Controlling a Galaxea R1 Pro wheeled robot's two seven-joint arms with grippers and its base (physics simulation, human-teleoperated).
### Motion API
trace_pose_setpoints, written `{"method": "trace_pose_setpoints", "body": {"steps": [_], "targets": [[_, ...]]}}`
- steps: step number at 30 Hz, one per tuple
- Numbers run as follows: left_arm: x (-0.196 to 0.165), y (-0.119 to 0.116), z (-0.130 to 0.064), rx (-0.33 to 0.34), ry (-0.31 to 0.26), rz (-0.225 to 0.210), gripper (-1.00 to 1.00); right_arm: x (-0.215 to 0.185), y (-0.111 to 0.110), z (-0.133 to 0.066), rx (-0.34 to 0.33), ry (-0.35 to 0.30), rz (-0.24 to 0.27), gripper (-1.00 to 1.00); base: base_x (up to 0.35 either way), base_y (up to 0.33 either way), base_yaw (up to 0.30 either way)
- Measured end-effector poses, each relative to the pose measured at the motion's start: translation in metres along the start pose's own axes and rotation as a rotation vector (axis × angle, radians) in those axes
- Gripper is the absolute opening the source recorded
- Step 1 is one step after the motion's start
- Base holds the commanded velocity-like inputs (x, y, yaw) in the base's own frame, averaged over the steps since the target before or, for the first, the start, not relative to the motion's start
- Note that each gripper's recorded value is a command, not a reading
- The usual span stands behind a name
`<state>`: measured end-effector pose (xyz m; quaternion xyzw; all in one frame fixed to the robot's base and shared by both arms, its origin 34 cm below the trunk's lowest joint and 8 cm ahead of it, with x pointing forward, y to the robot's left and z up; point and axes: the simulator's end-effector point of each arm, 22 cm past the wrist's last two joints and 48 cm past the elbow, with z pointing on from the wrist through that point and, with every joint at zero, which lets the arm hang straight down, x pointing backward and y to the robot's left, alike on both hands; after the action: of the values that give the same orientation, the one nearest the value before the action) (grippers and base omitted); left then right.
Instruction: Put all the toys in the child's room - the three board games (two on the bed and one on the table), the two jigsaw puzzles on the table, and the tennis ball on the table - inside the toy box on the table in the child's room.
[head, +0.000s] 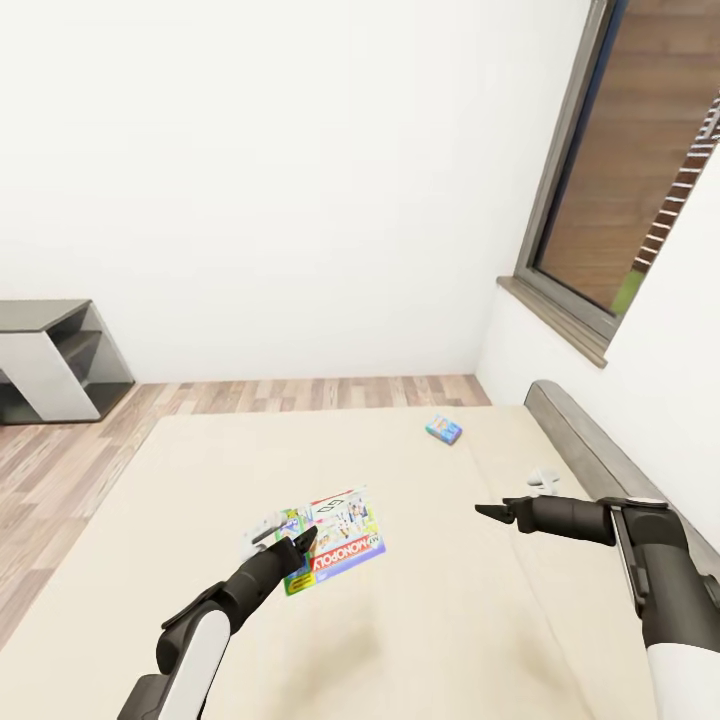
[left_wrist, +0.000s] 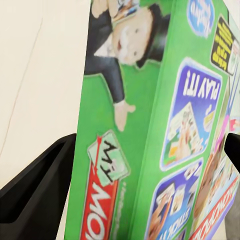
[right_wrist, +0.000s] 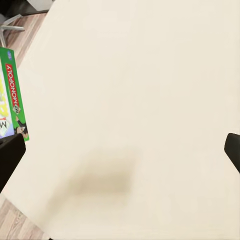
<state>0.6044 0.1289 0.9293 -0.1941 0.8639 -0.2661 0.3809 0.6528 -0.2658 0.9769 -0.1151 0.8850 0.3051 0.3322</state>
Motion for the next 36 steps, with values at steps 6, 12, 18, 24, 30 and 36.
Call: {"method": "trace_pose_setpoints", "body": {"steps": [6,12,18,24,30,36], "targets": [[-0.0031,-0.0027,-0.0021,0.005,-0.008,0.003,-1.00,-0.0035,0.0022,-0.0030,0.000,-0.007,-0.006,1.00,0.000,0.000,0.000],[-0.0058,-0.0047,-0.0039,0.008,-0.014,0.005,-1.00,-0.0065,0.0039,-0.0058,-0.001,-0.015,-0.009,1.00,0.000,0.000,0.000],[-0.0061,-0.0065,-0.0055,0.015,-0.016,0.001,-1.00,-0.0076,0.0032,-0.0088,-0.001,-0.022,-0.013,1.00,0.000,0.000,0.000],[-0.0054,-0.0063,-0.0058,0.015,-0.015,0.001,-1.00,-0.0060,0.0020,-0.0100,0.001,-0.022,-0.016,1.00,0.000,0.000,0.000],[-0.0053,-0.0062,-0.0060,0.018,-0.015,0.001,-1.00,-0.0043,0.0014,-0.0091,0.002,-0.021,-0.020,1.00,0.000,0.000,0.000],[-0.0046,-0.0063,-0.0062,0.021,-0.015,0.004,-1.00,-0.0035,0.0025,-0.0069,0.003,-0.019,-0.021,1.00,0.000,0.000,0.000]]}}
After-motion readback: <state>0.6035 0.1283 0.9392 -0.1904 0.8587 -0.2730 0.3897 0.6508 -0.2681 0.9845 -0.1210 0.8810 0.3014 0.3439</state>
